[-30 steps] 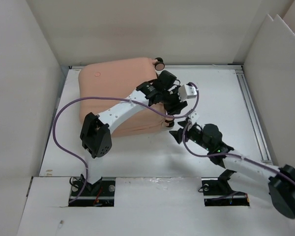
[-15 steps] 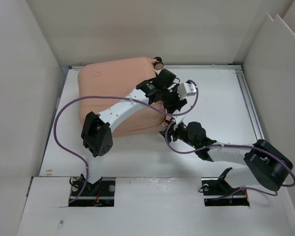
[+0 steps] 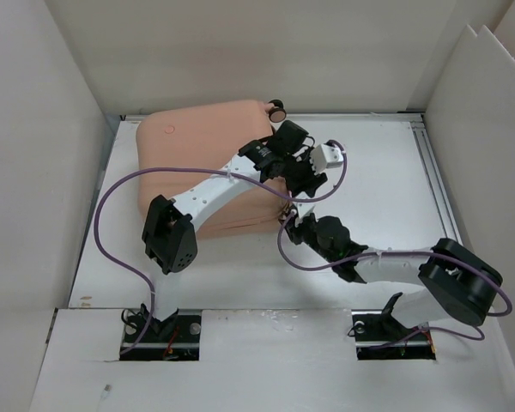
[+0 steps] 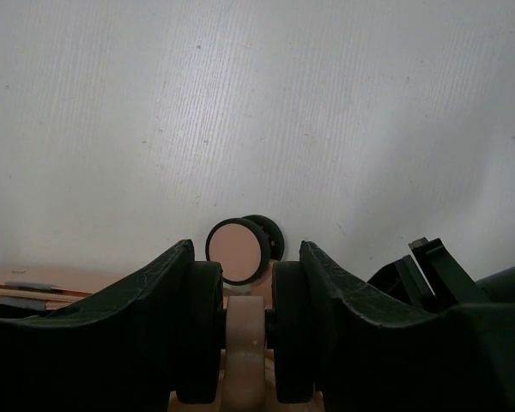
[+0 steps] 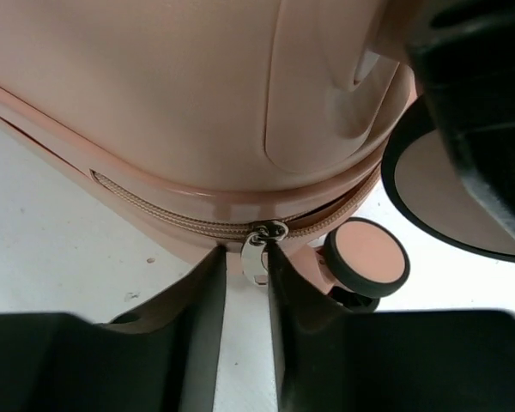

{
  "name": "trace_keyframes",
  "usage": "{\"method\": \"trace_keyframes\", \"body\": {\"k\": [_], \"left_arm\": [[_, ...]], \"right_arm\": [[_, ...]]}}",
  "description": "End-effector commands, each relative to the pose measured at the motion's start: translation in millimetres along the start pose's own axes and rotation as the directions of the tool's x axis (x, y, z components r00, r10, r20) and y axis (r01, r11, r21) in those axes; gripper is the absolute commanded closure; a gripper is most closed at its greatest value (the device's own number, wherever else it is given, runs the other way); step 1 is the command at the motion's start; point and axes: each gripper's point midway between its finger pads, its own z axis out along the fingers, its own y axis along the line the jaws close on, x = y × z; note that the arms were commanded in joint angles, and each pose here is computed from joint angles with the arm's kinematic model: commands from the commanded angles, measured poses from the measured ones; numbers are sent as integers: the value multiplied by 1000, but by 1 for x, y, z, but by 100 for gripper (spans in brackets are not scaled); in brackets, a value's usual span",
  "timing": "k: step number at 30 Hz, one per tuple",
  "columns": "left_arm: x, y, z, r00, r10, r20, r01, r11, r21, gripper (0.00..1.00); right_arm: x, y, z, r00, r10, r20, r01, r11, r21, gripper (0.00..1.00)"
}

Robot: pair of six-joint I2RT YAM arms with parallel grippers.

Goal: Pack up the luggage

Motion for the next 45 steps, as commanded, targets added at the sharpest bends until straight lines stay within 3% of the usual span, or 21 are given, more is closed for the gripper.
{"method": "trace_keyframes", "body": {"k": [1,5,12,13,14,15,16,19,21,28,34,38,40,42,45], "left_arm": [[-49,4,-27,990,43,134,-38,999,-38,100],[-45,5,-26,992,39,123,-34,999,-43,100],[-48,5,-29,990,52,130,-46,998,-48,100],[-48,5,-29,990,52,130,-46,998,-48,100],[-50,4,-33,989,56,138,-49,997,-52,100],[-51,4,-33,989,56,138,-49,997,-52,100],[-51,4,-33,989,56,138,-49,997,-52,100],[-51,4,-33,989,56,138,-49,997,-52,100],[-51,4,-33,989,56,138,-49,997,-52,100],[-51,4,-33,989,56,138,-49,997,-52,100],[-48,3,-33,990,52,130,-46,998,-48,100],[-48,3,-33,990,52,130,-46,998,-48,100],[-48,3,-33,990,52,130,-46,998,-48,100],[-48,3,-33,990,52,130,-46,998,-48,100],[-48,3,-33,990,52,130,-46,998,-48,100]], "right_arm": [[-29,0,11,996,10,84,-9,1000,-10,72],[-34,0,14,995,22,99,-20,1000,-24,100],[-27,-9,6,995,46,91,-49,998,29,100],[-24,-9,6,996,44,79,-47,999,28,99],[-21,-11,5,997,42,65,-45,998,39,93],[-13,-10,4,999,37,33,-39,999,38,70],[-14,-10,5,999,37,30,-38,999,37,61],[-16,-5,10,999,35,20,-35,999,9,51],[-16,-2,15,999,31,8,-32,999,12,53],[-20,-12,16,999,36,-4,-35,994,101,89],[-9,-28,1,993,102,-55,-89,975,204,96],[-11,-25,-3,988,146,-42,-135,971,198,90],[-6,-25,-4,987,151,-61,-136,970,199,74],[-6,-25,-2,986,150,-69,-134,971,200,67],[-11,-29,-1,986,149,-68,-130,966,225,67]]}}
